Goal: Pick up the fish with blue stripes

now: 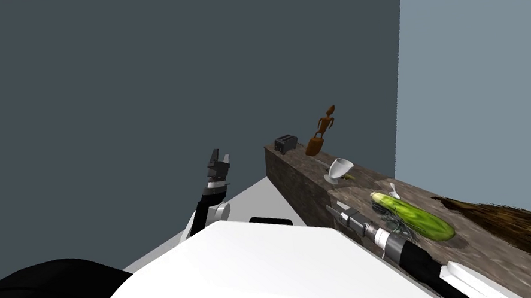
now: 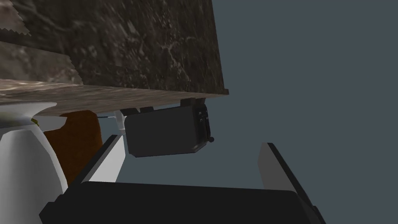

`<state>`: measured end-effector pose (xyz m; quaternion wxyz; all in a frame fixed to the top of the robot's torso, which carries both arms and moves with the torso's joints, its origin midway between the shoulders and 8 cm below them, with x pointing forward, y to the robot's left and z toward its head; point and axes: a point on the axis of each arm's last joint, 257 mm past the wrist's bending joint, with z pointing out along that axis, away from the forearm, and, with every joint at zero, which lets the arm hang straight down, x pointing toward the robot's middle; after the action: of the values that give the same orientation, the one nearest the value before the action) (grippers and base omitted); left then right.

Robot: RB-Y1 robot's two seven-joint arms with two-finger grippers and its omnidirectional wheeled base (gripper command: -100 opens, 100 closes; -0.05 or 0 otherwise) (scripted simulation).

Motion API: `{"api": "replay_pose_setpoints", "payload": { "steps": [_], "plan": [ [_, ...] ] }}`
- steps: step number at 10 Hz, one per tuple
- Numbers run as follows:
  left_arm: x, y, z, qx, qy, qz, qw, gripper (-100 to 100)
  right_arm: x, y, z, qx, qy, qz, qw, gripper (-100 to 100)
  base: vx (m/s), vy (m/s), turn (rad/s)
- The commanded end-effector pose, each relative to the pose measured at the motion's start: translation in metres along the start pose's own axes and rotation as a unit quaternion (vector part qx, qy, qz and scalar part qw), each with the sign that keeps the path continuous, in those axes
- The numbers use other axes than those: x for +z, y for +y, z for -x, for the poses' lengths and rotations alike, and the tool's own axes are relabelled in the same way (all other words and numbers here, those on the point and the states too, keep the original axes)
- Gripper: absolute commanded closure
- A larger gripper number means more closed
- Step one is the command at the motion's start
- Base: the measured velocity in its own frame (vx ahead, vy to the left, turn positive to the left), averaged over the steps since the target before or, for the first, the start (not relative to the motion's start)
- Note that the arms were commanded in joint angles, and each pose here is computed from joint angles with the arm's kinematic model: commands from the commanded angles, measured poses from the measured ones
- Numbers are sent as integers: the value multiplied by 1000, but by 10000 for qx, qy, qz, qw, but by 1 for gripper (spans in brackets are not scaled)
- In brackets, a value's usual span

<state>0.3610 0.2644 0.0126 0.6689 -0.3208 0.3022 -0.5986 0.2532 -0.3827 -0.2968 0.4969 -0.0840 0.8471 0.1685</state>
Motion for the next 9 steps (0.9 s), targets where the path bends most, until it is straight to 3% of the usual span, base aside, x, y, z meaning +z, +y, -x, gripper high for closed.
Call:
{"api": "replay_pose_setpoints", "payload": {
  "steps": [1, 4, 5, 6, 7, 8, 9],
  "plan": [
    [0, 0, 0, 0, 0, 0, 10000, 0, -11, -21, -14, -236, 332, -136, 9991, -100, 43, -3, 86],
    [0, 0, 0, 0, 0, 0, 10000, 0, -23, -41, -23, -538, 687, -217, 9959, -100, 50, -9, 65],
    [0, 0, 0, 0, 0, 0, 10000, 0, -36, -60, -32, -735, 958, -337, 9921, -100, 53, -25, 99],
    [0, 0, 0, 0, 0, 0, 10000, 0, -36, -60, -31, -771, 984, -322, 9916, -100, 42, -22, 51],
    [0, 0, 0, 0, 0, 0, 10000, 0, -49, -79, -39, -953, 1235, -441, 9868, -100, 42, -23, 78],
    [0, 0, 0, 0, 0, 0, 10000, 0, -49, -79, -38, -994, 1263, -424, 9861, -100, 37, -19, 47],
    [0, 0, 0, 0, 0, 0, 10000, 0, -62, -97, -43, -1188, 1513, -531, 9799, -100, 35, -23, 82]
  ]
}}
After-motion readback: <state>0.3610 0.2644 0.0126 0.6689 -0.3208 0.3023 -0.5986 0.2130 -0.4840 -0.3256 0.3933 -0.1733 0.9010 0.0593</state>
